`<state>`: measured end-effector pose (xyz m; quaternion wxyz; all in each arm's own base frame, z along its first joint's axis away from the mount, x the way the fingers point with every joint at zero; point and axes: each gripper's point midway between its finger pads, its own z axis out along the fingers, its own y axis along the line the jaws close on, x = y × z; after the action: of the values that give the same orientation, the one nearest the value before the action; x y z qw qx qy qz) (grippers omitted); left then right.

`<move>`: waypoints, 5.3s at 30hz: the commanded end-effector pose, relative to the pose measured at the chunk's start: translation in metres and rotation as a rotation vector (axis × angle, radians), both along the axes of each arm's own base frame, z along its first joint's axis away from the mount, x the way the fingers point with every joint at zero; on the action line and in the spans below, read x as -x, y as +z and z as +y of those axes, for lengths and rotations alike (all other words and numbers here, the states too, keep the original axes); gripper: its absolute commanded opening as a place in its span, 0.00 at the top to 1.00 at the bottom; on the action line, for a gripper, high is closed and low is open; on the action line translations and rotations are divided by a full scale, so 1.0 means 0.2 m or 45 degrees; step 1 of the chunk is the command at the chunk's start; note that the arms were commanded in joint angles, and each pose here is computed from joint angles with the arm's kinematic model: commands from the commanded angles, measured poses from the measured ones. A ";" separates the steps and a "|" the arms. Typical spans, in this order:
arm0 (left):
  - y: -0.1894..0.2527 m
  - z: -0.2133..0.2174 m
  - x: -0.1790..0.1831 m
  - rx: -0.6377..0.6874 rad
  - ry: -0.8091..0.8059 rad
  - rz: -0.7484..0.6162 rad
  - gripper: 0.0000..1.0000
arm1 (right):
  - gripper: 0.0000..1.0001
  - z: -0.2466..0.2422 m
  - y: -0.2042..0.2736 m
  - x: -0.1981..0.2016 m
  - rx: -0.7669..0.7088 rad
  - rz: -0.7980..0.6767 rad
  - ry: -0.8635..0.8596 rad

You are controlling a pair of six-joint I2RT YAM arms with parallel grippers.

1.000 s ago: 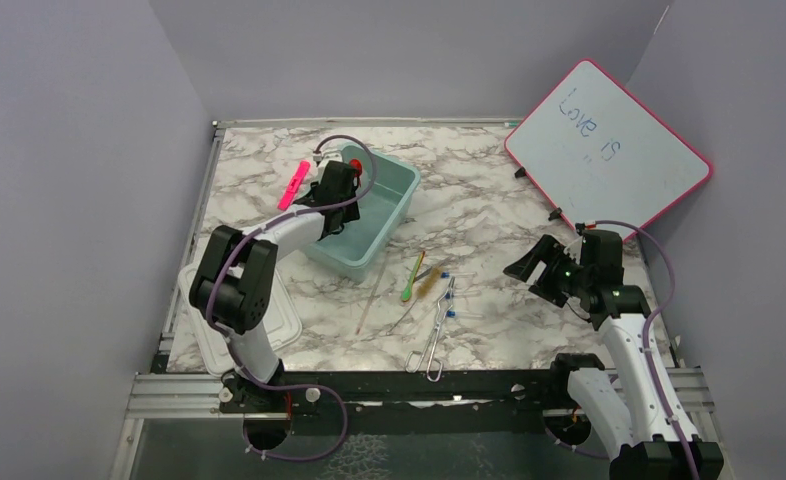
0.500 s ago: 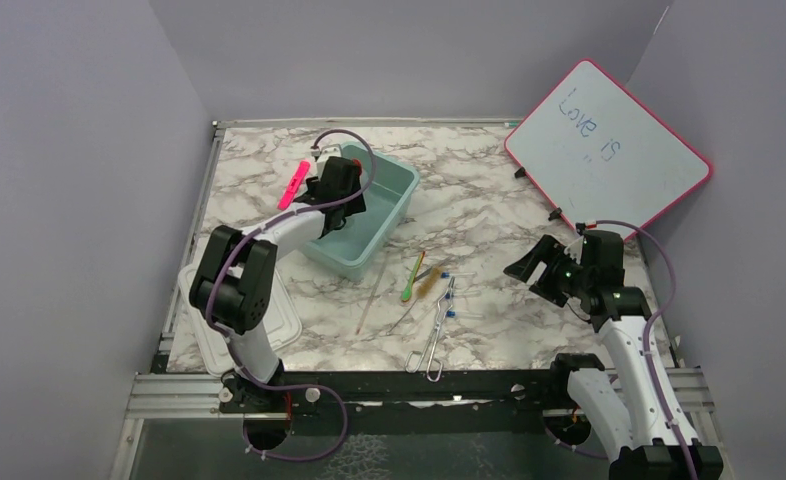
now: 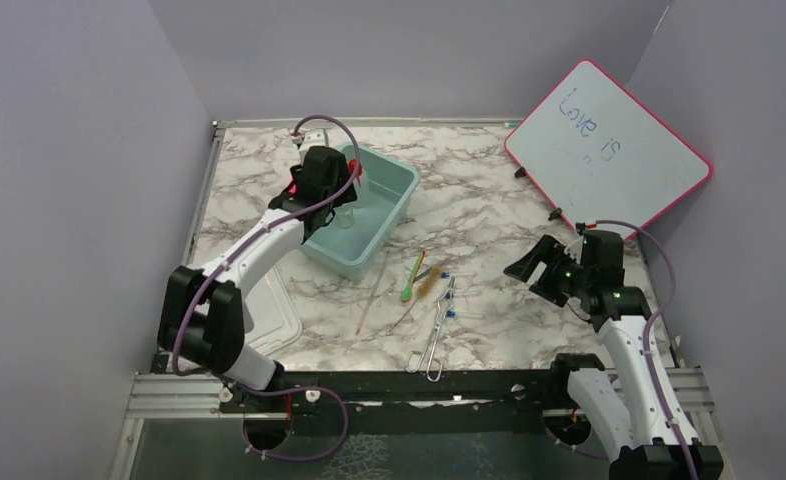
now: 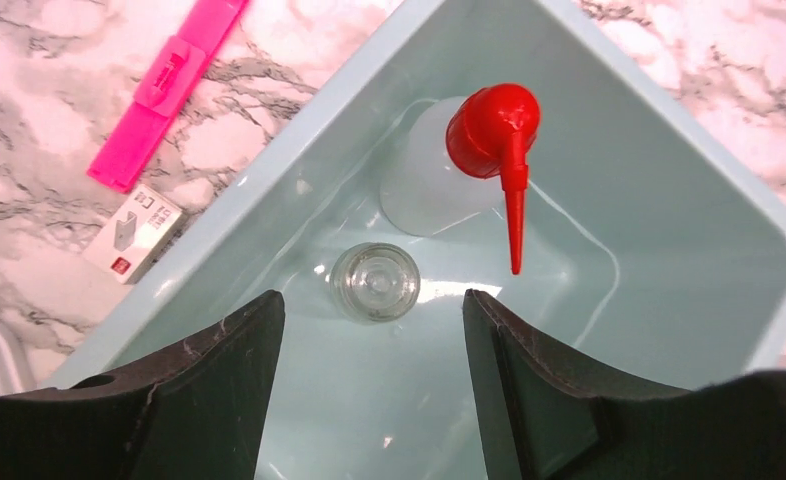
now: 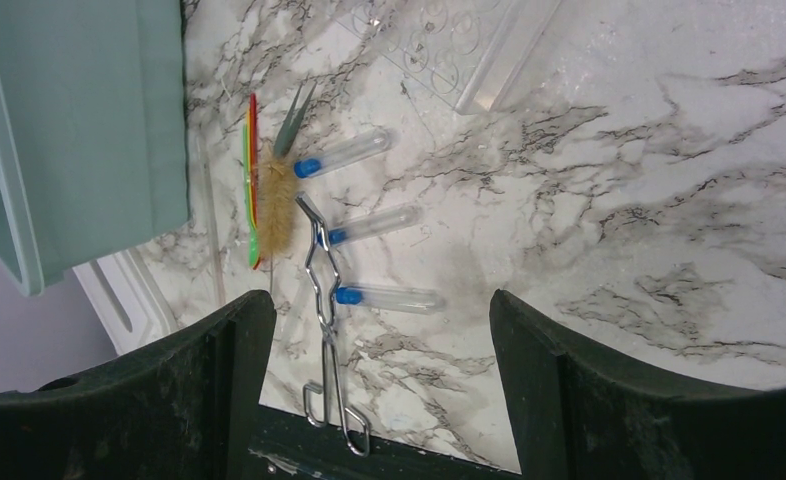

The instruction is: Organize the chemistry lab equipment

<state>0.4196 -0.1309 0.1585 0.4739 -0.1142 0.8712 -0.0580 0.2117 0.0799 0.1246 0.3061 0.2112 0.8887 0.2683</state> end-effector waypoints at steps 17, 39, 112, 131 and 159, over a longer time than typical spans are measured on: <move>0.54 -0.61 0.75 0.259 -1.100 -0.224 0.31 | 0.23 0.09 0.11 -0.05 -0.027 -0.078 0.194; 0.39 -0.67 0.88 0.342 -1.167 -0.219 0.31 | 0.34 0.56 -0.17 -0.23 0.336 0.034 0.198; 0.03 -1.10 1.33 0.751 -1.373 0.124 0.74 | 0.99 0.82 0.35 -0.20 -0.090 -0.232 0.123; 0.40 -0.84 1.02 0.229 -1.211 -0.120 1.00 | 0.24 0.77 0.78 -0.06 -0.261 -0.495 0.243; -0.03 -0.44 0.20 -0.040 -1.062 0.288 1.00 | 0.27 0.73 0.55 0.12 -0.400 -0.385 0.284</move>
<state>0.3909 -0.2091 0.1758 0.3563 0.2424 0.8833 -0.1846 0.1914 0.2247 0.2360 0.3734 0.1133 0.8009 0.4542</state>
